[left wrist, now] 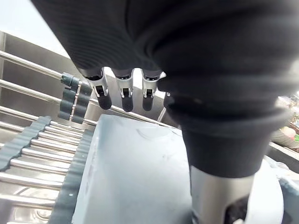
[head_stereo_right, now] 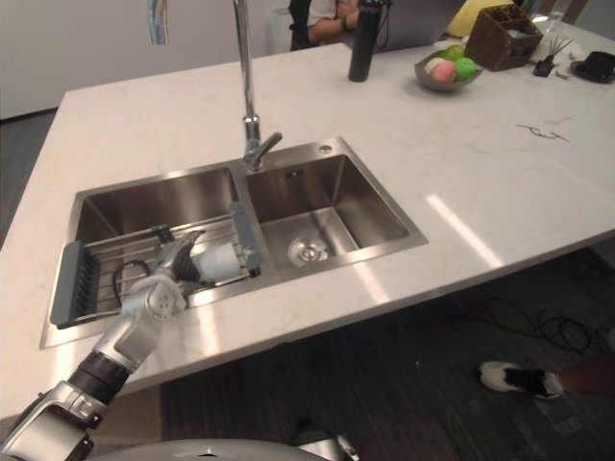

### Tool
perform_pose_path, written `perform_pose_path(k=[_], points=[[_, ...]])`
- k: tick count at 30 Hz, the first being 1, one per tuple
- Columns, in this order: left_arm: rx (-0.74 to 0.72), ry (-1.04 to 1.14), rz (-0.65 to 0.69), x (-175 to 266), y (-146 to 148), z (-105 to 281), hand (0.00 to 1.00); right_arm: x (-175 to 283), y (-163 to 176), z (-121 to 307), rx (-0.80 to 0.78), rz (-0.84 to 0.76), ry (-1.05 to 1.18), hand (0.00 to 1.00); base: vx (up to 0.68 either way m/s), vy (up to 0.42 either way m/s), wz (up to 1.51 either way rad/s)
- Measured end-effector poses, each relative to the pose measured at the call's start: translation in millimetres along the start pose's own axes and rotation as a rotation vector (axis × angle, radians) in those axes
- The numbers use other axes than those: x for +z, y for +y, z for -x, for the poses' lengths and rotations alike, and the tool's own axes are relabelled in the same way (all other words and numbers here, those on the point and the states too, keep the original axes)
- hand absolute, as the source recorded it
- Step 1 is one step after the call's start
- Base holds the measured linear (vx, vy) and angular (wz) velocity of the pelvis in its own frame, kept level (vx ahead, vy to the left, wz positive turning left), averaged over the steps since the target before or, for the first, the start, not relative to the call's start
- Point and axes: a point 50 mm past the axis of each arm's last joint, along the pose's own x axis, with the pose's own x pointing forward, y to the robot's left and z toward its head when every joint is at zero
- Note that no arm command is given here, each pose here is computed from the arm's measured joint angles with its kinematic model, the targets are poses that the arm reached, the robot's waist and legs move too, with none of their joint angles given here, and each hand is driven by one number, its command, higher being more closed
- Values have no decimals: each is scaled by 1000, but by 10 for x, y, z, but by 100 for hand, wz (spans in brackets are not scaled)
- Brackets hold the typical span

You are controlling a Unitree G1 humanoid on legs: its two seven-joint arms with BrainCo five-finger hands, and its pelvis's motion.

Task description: Walk over to the sink, pick up the cup, carry it to the dishwasher, place the cup inside the dishwasher, then close the dishwasher door

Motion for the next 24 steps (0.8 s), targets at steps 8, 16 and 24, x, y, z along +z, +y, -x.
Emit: perform_pose_path(k=[8, 16, 24], points=[[38, -12, -6, 24, -6, 6, 0, -20, 24, -7, 12, 37, 33, 0, 0, 0, 0], [78, -3, 4, 28, -23, -2, 0, -41, 48, -13, 19, 42, 41, 0, 0, 0, 0], [142, 2, 21, 31, 4, -27, 0, -44, 60, -17, 22, 41, 39, 0, 0, 0, 0]])
